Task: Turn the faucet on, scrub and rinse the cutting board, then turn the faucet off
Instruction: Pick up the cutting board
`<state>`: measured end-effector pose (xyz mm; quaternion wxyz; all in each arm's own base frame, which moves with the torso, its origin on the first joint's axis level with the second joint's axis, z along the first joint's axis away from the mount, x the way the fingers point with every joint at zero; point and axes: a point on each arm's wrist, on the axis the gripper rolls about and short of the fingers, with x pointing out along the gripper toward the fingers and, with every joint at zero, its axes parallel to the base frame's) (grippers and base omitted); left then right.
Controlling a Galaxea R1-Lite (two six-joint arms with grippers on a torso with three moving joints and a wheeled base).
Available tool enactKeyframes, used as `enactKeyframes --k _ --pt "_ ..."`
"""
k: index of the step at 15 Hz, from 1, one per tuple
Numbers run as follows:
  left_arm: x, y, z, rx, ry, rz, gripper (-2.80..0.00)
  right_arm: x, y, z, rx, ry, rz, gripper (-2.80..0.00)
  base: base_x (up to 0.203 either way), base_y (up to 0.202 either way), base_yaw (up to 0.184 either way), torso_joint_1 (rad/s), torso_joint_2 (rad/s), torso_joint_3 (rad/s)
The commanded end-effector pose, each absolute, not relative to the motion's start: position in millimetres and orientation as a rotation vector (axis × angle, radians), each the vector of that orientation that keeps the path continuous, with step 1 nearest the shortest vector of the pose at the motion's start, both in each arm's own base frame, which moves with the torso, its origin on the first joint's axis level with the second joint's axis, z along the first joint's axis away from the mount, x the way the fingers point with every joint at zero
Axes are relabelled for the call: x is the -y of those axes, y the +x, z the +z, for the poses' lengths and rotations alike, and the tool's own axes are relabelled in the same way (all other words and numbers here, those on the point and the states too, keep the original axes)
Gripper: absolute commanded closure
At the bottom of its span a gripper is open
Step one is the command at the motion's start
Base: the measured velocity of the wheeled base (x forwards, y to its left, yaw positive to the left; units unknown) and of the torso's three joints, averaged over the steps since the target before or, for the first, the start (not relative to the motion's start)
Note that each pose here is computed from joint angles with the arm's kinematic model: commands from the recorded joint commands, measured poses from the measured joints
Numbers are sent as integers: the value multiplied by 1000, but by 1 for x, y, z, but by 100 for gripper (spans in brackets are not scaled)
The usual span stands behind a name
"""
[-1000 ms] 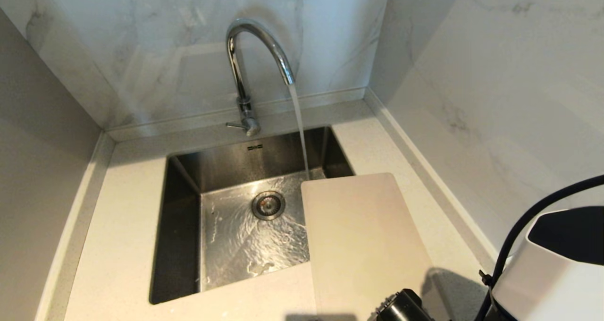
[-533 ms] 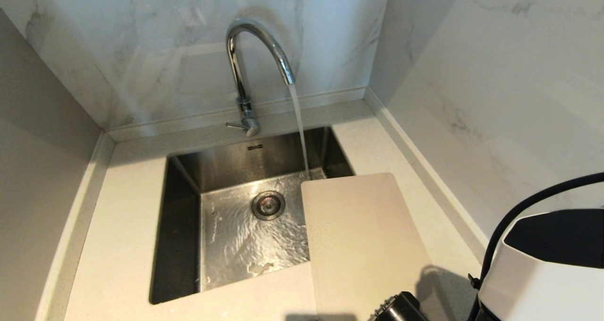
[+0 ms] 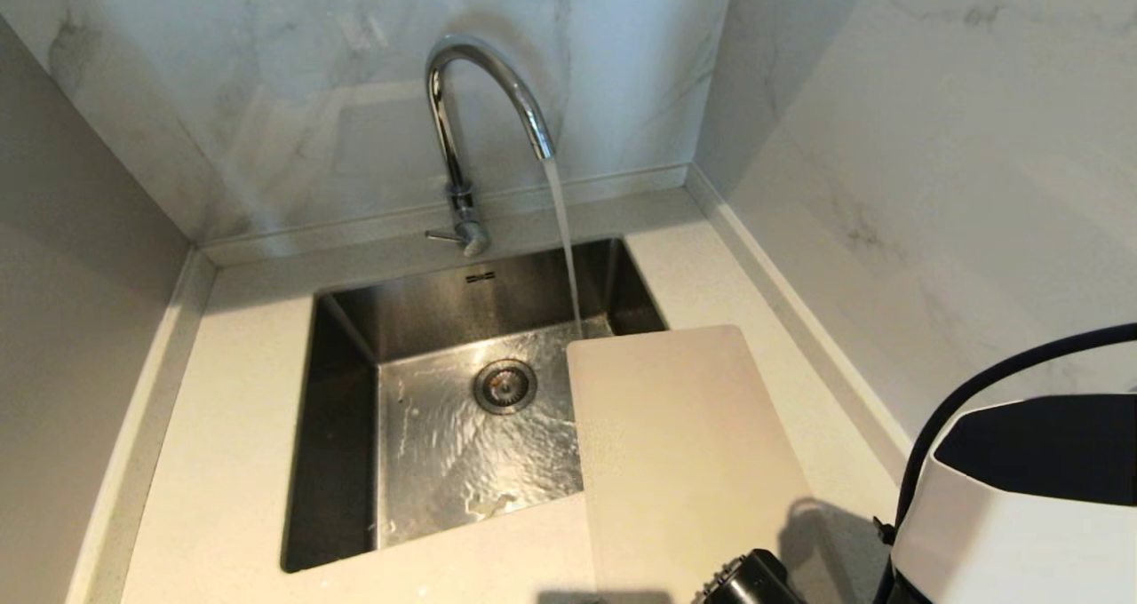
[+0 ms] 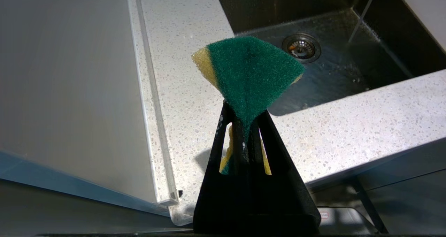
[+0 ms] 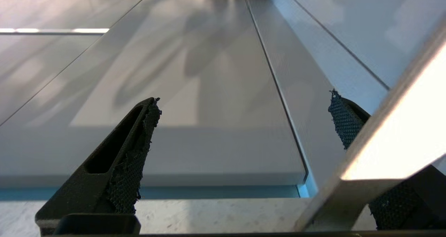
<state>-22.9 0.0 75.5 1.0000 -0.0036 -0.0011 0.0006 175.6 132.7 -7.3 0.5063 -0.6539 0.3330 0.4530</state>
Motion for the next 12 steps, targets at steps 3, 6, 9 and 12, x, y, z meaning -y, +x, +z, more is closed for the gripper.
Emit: enactKeyframes --k 3,6,9,12 --pt "0 -23 75 -2 -8 2 0 -132 174 -15 -788 -1578 1089 -280 0 0 0 0 0 0" --pt "0 -23 75 -3 -9 2 0 -131 174 -18 -769 -1574 1078 -280 0 0 0 0 0 0" --pt "0 -23 75 -1 -9 2 0 -131 174 -18 -771 -1579 1071 -280 0 0 0 0 0 0" --pt "0 -23 75 -3 -9 2 0 -131 174 -18 -772 -1580 1069 -280 0 0 0 0 0 0"
